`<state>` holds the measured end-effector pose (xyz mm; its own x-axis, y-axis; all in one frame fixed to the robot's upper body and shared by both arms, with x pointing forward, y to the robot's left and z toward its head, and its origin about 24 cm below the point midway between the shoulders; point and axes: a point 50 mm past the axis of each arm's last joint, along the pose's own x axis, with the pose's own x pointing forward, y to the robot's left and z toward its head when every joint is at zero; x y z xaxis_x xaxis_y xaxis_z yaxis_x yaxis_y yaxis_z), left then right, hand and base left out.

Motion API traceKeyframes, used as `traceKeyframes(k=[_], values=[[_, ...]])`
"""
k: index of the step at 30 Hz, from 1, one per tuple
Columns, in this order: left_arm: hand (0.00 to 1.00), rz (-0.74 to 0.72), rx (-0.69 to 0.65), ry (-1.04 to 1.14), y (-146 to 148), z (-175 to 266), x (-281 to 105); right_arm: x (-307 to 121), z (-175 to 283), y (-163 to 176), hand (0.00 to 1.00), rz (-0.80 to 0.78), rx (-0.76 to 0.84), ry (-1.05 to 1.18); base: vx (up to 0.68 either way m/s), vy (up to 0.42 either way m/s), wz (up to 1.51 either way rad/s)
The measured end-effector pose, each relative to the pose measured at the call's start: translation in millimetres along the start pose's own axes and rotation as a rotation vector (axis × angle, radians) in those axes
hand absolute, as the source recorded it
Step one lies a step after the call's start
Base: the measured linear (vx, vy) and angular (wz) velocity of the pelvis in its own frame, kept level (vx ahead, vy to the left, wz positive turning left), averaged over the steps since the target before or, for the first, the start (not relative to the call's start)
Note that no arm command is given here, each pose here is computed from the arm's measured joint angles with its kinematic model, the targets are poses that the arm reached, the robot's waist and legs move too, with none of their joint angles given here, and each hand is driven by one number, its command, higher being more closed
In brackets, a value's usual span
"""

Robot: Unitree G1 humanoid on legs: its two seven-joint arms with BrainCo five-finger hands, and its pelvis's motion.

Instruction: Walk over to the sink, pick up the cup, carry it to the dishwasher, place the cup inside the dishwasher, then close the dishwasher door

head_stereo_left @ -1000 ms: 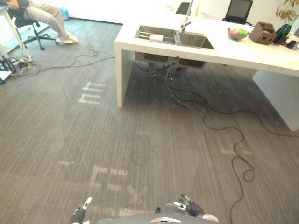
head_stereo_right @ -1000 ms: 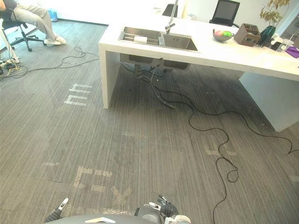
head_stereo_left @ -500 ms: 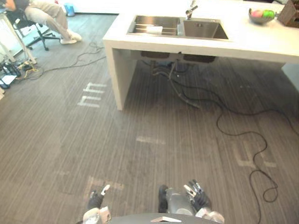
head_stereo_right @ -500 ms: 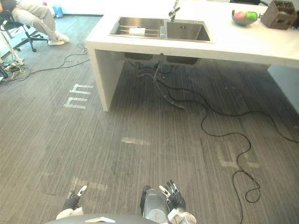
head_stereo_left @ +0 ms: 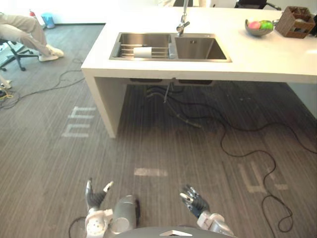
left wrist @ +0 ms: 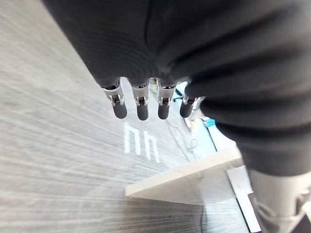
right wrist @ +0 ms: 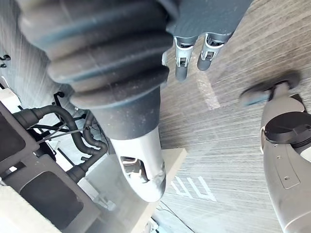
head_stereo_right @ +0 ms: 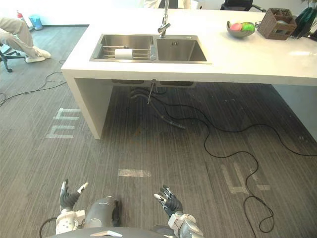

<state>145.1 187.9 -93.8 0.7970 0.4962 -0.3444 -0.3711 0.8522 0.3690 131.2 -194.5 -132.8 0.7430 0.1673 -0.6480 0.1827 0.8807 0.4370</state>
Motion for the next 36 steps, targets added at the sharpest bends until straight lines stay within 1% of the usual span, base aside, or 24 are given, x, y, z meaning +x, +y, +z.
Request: traceKeyframes(k=[1,2,4,5,6,7,8,10,13,15,20,22,25,27,28,30,31,33,36], values=[[0.00,0.006,0.007,-0.026,0,6,4,-3,-3,-4,0.00,0.002,-0.001,-0.005,0.44,0.190,0.26],[0.00,0.009,0.047,-0.122,-2,22,13,-10,-4,-9,0.00,0.039,-0.022,-0.055,0.44,0.117,0.71],[0.00,0.009,0.066,-0.284,-9,56,18,-16,-2,-14,0.00,0.051,-0.055,-0.097,0.45,0.171,0.57],[0.00,0.010,0.070,-0.327,-9,64,17,-15,-1,-12,0.00,0.060,-0.066,-0.094,0.38,0.252,0.02],[0.00,0.021,0.074,-0.420,-8,83,14,-13,-4,-5,0.00,0.089,-0.087,-0.074,0.35,0.253,-0.26],[0.00,0.047,0.094,-0.507,-4,100,12,-6,-7,7,0.00,0.128,-0.106,-0.052,0.35,0.243,-0.33],[0.00,0.060,0.110,-0.549,-3,108,10,-3,-6,11,0.00,0.131,-0.116,-0.043,0.35,0.204,-0.37],[0.00,0.121,0.173,-0.715,9,140,6,2,-8,25,0.00,0.133,-0.120,-0.013,0.38,0.158,-0.27],[0.00,0.169,0.293,-0.947,30,181,4,3,-14,30,0.00,0.083,-0.119,0.041,0.31,0.071,-0.28],[0.00,0.184,0.336,-1.049,35,202,4,3,-15,31,0.00,0.051,-0.115,0.058,0.32,0.034,-0.12],[0.00,0.164,0.377,-1.190,28,245,8,7,-7,33,0.00,0.012,-0.114,0.061,0.27,-0.109,0.23],[0.00,0.140,0.365,-1.204,24,256,8,6,-2,31,0.00,0.006,-0.123,0.059,0.20,-0.236,0.10],[0.00,0.080,0.378,-1.202,14,259,6,2,3,32,0.00,0.014,-0.120,0.030,0.23,-0.328,0.14],[0.00,0.027,0.408,-1.201,3,254,1,-5,-5,31,0.00,0.012,-0.100,0.036,0.27,-0.496,0.31],[0.00,-0.009,0.399,-1.188,-8,247,-4,-10,-3,22,0.00,-0.011,-0.104,0.037,0.32,-0.524,0.35],[0.00,-0.034,0.391,-1.215,-20,251,-12,-16,7,8,0.00,-0.043,-0.120,0.016,0.33,-0.418,0.07],[0.00,-0.030,0.389,-1.235,-21,256,-14,-16,11,4,0.00,-0.052,-0.129,0.023,0.30,-0.347,-0.16],[0.00,-0.045,0.403,-1.234,-22,260,-14,-13,16,7,0.00,-0.039,-0.128,0.029,0.30,-0.325,-0.23],[0.00,-0.080,0.454,-1.160,-25,254,-9,-12,12,8,0.00,-0.038,-0.129,0.094,0.32,-0.286,-0.17]])
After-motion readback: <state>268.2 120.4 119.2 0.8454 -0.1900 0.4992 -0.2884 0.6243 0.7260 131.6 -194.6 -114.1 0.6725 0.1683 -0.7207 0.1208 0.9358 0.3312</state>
